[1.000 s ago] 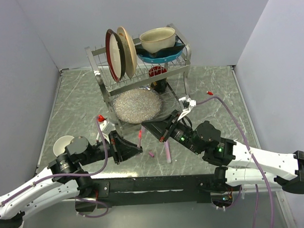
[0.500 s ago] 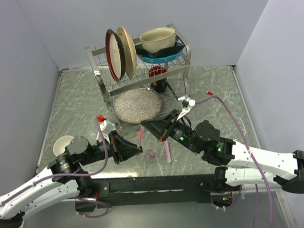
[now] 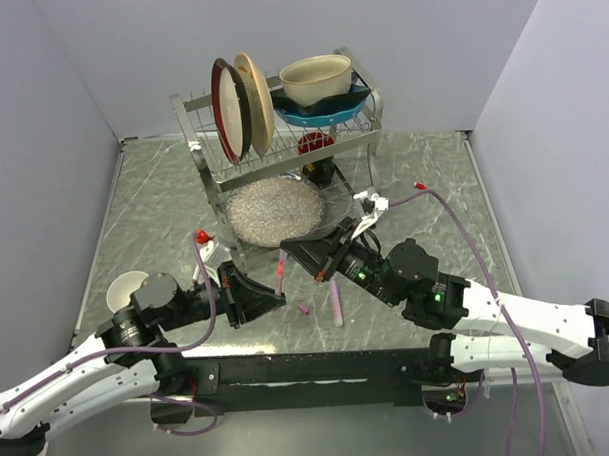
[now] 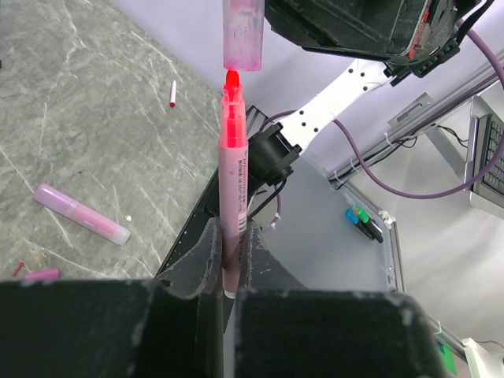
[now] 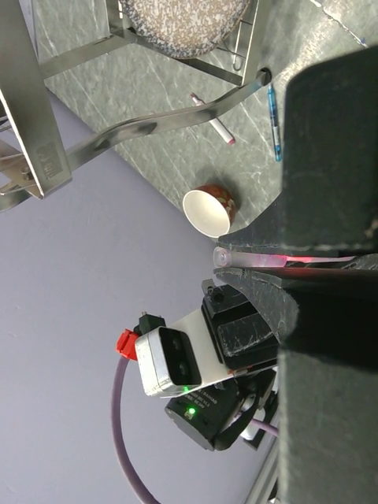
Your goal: Insert the pens into the pen caps
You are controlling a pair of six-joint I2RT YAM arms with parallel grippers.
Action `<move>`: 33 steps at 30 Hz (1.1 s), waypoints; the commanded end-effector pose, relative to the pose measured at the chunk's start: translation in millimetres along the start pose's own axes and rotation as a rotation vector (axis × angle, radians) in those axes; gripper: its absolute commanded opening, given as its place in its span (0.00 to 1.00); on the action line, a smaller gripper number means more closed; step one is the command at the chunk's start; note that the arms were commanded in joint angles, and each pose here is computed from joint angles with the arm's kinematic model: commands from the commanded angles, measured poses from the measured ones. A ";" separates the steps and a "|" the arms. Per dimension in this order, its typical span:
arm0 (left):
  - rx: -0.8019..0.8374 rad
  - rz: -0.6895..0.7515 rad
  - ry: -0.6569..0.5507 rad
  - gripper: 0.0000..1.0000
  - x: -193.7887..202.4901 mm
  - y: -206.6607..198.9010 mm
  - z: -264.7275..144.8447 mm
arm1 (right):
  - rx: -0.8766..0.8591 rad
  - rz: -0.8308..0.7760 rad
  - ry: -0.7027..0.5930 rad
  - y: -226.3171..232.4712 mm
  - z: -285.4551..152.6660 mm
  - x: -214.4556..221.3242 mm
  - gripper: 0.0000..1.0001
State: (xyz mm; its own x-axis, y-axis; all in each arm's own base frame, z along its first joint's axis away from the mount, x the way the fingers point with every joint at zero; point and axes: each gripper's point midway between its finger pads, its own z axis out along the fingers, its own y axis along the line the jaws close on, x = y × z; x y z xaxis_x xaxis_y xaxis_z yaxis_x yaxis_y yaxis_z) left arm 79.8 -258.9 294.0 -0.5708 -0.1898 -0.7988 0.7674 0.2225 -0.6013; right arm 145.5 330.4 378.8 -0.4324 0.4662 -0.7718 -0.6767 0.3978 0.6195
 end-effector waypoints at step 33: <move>-0.040 0.013 -0.089 0.01 -30.8 -2.7 5.6 | 0.059 -0.040 0.193 -16.7 -39.5 77.2 0.00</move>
State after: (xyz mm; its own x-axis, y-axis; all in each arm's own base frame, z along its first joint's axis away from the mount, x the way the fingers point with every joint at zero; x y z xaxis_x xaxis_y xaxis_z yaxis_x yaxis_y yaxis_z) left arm 69.8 -260.1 260.0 -0.6346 -0.0635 -0.7702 0.7341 0.2623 -0.6264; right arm 126.0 320.6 333.5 -0.4613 0.4297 -0.7762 -0.6189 0.4710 0.6285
